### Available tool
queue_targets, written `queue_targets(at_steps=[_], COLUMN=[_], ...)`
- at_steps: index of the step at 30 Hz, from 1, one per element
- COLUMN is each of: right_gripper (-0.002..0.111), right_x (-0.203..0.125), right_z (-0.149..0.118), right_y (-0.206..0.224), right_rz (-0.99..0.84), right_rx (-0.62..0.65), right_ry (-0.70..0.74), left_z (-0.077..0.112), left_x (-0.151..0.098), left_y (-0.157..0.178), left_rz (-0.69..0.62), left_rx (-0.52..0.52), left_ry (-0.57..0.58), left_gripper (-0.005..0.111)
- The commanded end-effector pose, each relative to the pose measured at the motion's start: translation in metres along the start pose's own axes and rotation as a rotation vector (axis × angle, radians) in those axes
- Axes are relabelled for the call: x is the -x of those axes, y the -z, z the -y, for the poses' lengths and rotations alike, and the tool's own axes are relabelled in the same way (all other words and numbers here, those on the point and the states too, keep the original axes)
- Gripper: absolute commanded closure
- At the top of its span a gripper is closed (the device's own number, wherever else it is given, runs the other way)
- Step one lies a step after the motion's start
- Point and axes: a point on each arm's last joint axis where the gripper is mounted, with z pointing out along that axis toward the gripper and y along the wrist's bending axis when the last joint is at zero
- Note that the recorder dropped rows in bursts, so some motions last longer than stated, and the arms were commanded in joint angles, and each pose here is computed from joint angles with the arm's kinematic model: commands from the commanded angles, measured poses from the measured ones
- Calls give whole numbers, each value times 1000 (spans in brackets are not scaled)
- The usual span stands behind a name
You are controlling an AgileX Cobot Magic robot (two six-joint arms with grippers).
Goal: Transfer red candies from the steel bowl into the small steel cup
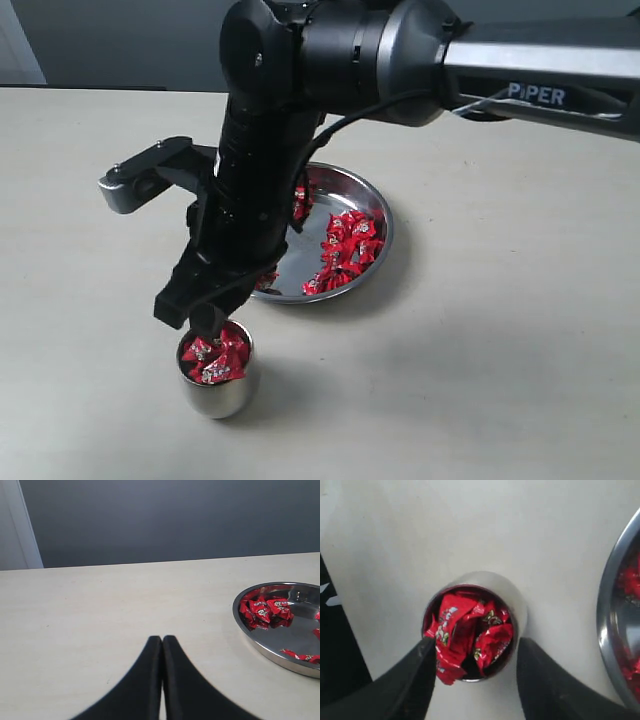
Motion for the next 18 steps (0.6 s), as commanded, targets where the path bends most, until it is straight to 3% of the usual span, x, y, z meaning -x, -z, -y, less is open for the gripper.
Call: queue_targets(at_steps=[1, 5, 7, 18], right_gripper=[60, 81, 108, 108], right_x=[7, 5, 0, -37], right_z=[-8, -19, -22, -38], right_y=[34, 68, 84, 125], right_rz=[155, 261, 277, 430], right_rx=[-55, -100, -144, -208], right_ry=[21, 53, 79, 45], left_z=[0, 0, 0, 0], left_x=[0, 0, 0, 0], left_y=[0, 0, 0, 0], left_rz=[8, 8, 8, 8], left_rx=[4, 4, 4, 4], left_ry=[0, 0, 0, 0], left_gripper=[106, 106, 106, 106])
